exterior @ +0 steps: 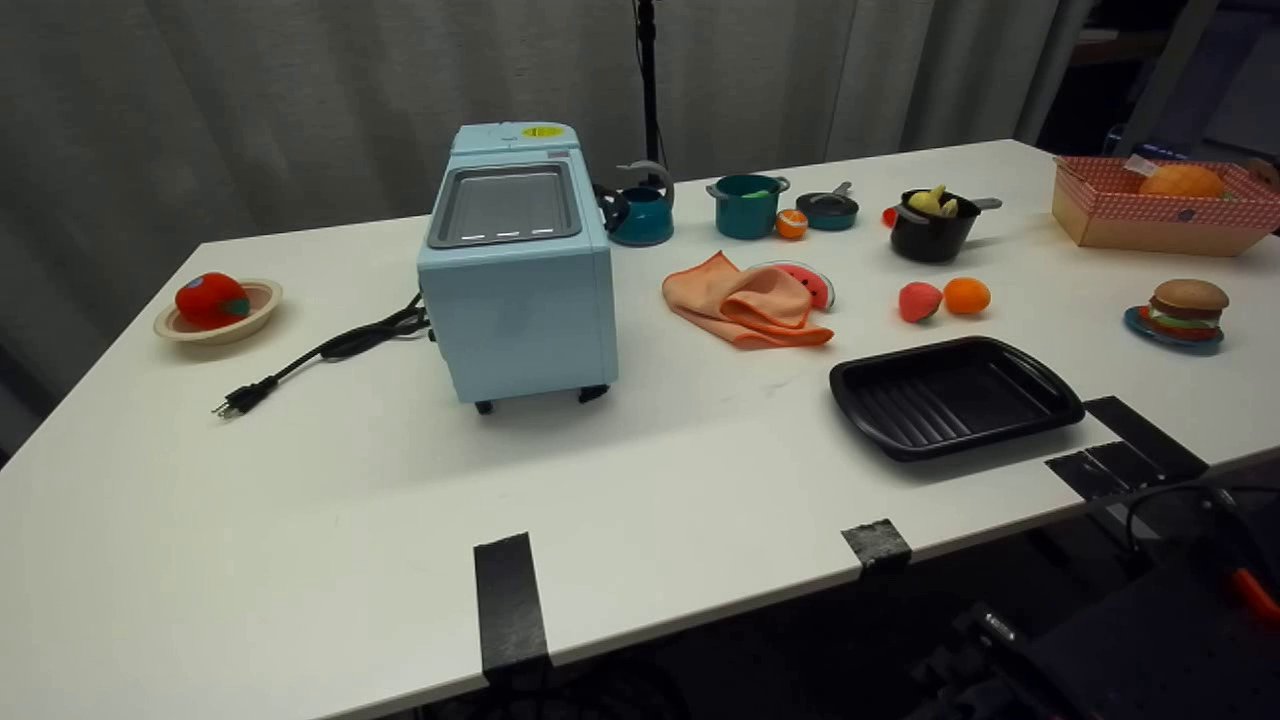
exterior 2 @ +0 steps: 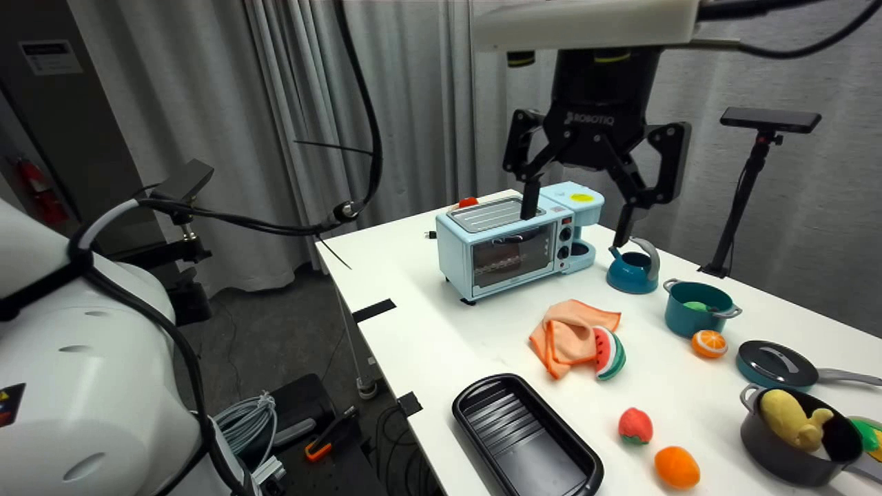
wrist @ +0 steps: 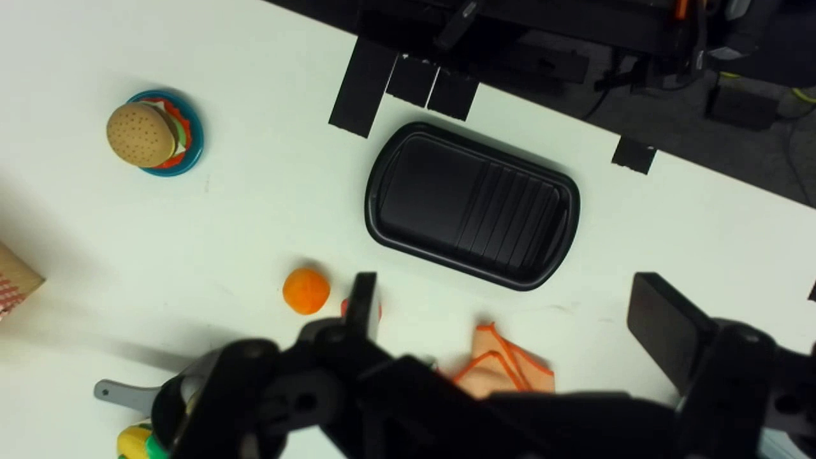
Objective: Pick the banana plushy from the pot and it on the black tray
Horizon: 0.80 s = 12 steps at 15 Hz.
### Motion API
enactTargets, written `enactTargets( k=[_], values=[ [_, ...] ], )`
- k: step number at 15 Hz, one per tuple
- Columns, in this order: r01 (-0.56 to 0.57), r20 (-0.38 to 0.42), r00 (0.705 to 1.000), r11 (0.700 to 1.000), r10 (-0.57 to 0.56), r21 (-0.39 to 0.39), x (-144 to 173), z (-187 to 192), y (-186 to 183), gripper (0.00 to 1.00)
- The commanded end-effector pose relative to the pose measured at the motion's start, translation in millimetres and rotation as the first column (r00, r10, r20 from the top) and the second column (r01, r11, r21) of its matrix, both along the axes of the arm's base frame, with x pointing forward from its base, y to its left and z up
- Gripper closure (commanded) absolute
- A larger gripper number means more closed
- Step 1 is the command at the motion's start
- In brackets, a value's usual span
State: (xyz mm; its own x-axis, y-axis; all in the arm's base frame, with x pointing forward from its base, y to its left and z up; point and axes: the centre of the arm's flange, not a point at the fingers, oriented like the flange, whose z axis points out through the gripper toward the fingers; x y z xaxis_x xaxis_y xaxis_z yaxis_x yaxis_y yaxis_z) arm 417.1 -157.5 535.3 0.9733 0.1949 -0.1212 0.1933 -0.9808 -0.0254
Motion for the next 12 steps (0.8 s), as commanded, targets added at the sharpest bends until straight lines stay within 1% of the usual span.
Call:
enactTargets(
  k=[1, 4, 6, 7, 11, 12],
  values=[
    [0.018, 0.024, 1.0, 1.0, -0.018, -0.001, 64, 16, -4, 0.0],
    [0.022, 0.047, 0.999, 1.0, -0.022, -0.001, 97, 16, 0, 0.0],
    [0.027, 0.066, 0.997, 1.0, -0.027, -0.003, 118, 15, -7, 0.0],
    [0.03, 0.078, 0.997, 0.999, -0.029, -0.01, 132, 21, -18, 0.0],
    [0.07, 0.183, 0.981, 0.996, -0.059, -0.058, 159, 7, -46, 0.0],
    [0.083, 0.202, 0.977, 0.995, -0.07, -0.06, 165, 3, -55, 0.0]
  ],
)
